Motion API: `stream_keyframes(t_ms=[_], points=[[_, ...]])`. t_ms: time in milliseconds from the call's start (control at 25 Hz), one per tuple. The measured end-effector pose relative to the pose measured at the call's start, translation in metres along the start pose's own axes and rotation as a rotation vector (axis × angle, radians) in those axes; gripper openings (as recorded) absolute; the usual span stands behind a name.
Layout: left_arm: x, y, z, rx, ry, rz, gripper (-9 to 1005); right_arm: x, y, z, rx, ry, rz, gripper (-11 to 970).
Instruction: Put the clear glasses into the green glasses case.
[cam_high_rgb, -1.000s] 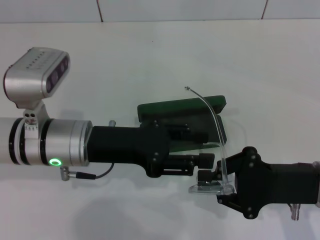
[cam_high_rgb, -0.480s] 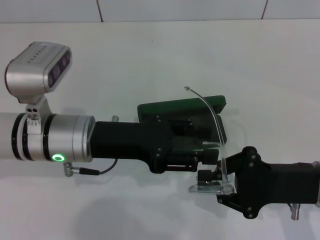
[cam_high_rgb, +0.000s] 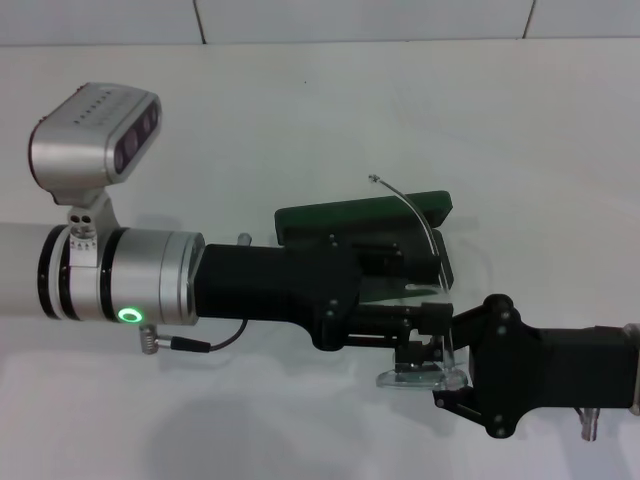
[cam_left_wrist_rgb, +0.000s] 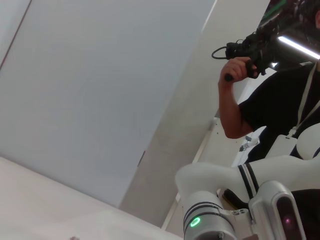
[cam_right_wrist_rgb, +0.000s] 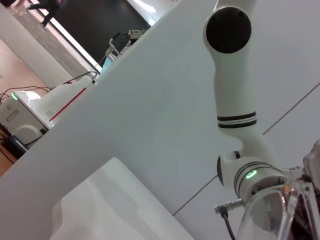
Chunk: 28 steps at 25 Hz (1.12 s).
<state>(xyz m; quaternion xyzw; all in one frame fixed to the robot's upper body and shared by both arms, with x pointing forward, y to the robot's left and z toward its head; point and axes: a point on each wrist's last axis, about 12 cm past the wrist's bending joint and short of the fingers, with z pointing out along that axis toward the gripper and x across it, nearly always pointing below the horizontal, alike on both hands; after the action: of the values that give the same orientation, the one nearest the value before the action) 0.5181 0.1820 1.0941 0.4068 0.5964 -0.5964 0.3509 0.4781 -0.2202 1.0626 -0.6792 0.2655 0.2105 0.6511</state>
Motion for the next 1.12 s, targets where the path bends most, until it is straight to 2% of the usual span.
stream_keyframes(t_ms=[440,640,880,920,960,1120], points=[[0.004,0.000,0.001,-0.001,0.019,-0.011,606,0.001,-0.002,0.000,0.003,0.001,-0.008,115],[0.002,0.000,-0.004,-0.018,-0.015,-0.009,606,0.001,-0.002,0.000,0.003,0.000,-0.009,115],[-0.002,0.000,-0.031,-0.083,-0.076,0.002,606,-0.003,0.000,-0.001,0.007,-0.022,-0.003,114],[-0.001,0.000,-0.037,-0.102,-0.083,0.005,606,-0.009,0.000,-0.003,0.014,-0.068,-0.002,114],[0.000,0.001,-0.047,-0.140,-0.095,0.016,606,-0.010,0.000,-0.004,0.016,-0.080,-0.001,114],[0.007,0.003,-0.061,-0.253,-0.121,0.080,606,-0.022,-0.003,-0.003,0.034,-0.187,0.010,114]])
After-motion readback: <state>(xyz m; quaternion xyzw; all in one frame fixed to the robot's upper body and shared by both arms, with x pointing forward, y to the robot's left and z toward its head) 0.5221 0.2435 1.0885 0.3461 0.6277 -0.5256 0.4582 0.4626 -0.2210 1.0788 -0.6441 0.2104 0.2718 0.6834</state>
